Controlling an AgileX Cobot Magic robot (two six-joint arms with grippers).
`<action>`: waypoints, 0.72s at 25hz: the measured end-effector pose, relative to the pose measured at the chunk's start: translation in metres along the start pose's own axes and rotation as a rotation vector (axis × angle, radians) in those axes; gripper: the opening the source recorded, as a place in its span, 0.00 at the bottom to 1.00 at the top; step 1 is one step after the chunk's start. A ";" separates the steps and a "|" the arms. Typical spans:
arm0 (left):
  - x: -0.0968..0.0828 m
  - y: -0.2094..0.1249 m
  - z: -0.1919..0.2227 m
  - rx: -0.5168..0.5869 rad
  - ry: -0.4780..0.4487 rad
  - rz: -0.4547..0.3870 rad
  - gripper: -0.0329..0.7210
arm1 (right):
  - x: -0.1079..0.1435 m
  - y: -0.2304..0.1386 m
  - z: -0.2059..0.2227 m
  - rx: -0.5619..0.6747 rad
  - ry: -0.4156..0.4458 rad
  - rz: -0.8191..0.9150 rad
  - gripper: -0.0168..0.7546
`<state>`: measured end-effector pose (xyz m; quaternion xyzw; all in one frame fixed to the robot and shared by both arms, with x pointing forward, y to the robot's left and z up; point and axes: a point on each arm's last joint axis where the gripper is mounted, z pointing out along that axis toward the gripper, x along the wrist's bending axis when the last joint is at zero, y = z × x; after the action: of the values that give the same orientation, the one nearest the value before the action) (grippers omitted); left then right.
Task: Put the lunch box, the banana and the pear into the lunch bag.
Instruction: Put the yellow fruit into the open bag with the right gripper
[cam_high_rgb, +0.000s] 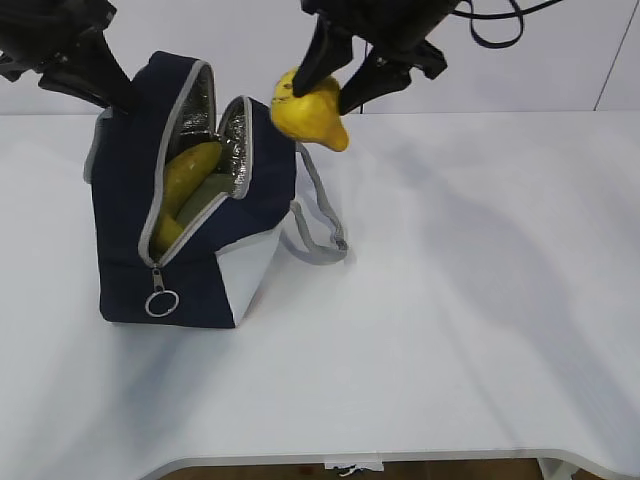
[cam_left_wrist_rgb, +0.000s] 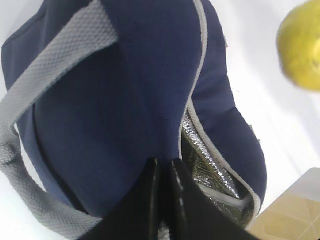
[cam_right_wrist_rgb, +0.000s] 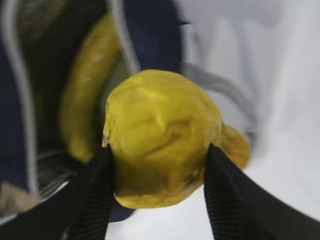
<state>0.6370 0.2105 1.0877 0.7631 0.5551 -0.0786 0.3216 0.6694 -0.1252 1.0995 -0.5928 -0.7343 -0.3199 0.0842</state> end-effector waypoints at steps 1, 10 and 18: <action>0.000 0.000 0.000 0.000 0.000 0.000 0.04 | 0.007 -0.001 0.002 0.006 0.031 -0.013 0.54; 0.000 0.000 0.000 0.000 0.000 0.000 0.04 | 0.044 -0.007 0.050 0.008 0.215 -0.104 0.53; 0.000 0.000 0.000 0.001 0.000 0.000 0.04 | 0.031 0.000 0.102 -0.058 0.292 -0.061 0.53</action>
<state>0.6369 0.2105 1.0877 0.7631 0.5551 -0.0788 0.3214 0.6869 -0.0416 1.0353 -0.5196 -0.7224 -0.4260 0.1632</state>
